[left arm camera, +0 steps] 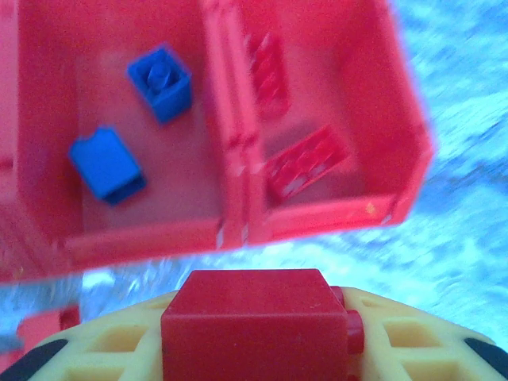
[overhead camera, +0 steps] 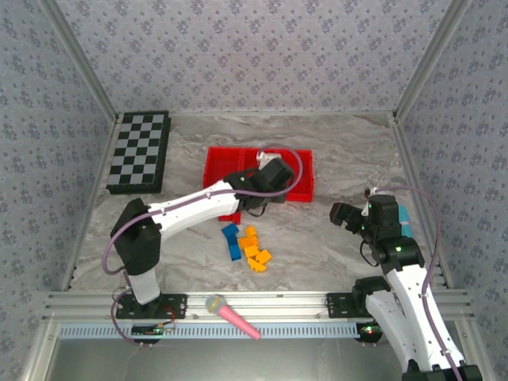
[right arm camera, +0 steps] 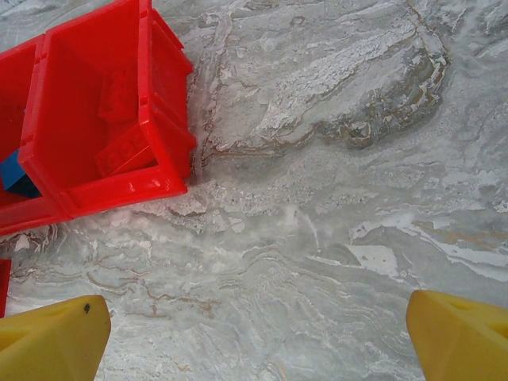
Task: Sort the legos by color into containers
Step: Pick up the lego from the center of the table, then place the lego in the container.
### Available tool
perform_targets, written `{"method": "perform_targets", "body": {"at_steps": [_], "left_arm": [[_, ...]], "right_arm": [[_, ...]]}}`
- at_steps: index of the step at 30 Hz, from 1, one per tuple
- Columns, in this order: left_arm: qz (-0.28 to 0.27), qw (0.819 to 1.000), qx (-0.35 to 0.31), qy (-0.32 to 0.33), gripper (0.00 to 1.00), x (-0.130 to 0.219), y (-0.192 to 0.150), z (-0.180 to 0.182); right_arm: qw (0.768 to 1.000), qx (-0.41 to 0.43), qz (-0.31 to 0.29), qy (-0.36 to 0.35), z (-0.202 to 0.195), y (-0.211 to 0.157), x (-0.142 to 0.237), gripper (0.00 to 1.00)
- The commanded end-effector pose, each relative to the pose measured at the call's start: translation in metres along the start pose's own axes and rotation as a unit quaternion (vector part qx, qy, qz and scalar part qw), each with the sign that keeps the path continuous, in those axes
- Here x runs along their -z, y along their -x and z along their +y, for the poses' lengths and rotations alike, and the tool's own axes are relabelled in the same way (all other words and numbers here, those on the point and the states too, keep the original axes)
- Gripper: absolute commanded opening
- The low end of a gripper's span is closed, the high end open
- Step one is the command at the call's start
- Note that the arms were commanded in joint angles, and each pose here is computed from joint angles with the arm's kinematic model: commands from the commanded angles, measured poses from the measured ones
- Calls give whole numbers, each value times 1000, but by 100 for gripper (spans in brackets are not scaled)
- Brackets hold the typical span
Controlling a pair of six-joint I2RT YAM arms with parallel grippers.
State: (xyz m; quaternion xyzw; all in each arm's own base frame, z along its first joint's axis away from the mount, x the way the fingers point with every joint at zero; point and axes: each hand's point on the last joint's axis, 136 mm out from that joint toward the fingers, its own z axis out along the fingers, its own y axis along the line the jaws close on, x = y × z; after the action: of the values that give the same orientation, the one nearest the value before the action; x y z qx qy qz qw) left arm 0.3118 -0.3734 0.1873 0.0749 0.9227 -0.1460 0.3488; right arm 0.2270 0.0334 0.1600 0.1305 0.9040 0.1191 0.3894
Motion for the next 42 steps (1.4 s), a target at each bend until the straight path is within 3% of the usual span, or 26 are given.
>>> {"method": "perform_targets", "body": {"at_steps": [1, 10, 17, 19, 22, 26, 34, 42], "left_arm": [[5, 999, -46, -5, 32, -11, 23, -13], [27, 998, -39, -50, 33, -78, 65, -46], [49, 997, -44, -42, 34, -111, 58, -52], [52, 997, -42, -44, 37, -115, 56, -53], [55, 996, -43, -50, 54, -118, 54, -56], [52, 995, -49, -69, 76, -108, 59, -62], [15, 994, -87, -64, 99, -46, 89, -58], [20, 994, -105, -29, 100, 22, 57, -21]], "right_arm": [[1000, 3, -6, -1, -1, 1, 3, 98], [1000, 4, -12, 1, -1, 2, 4, 98], [1000, 5, -14, 1, -2, 3, 4, 98], [1000, 4, -15, 1, -2, 3, 4, 98], [1000, 4, -15, 1, -2, 3, 4, 98], [1000, 3, -14, -2, -3, 3, 3, 98], [1000, 2, -12, -3, -3, 2, 3, 98], [1000, -1, -9, -4, -4, 1, 4, 99]]}}
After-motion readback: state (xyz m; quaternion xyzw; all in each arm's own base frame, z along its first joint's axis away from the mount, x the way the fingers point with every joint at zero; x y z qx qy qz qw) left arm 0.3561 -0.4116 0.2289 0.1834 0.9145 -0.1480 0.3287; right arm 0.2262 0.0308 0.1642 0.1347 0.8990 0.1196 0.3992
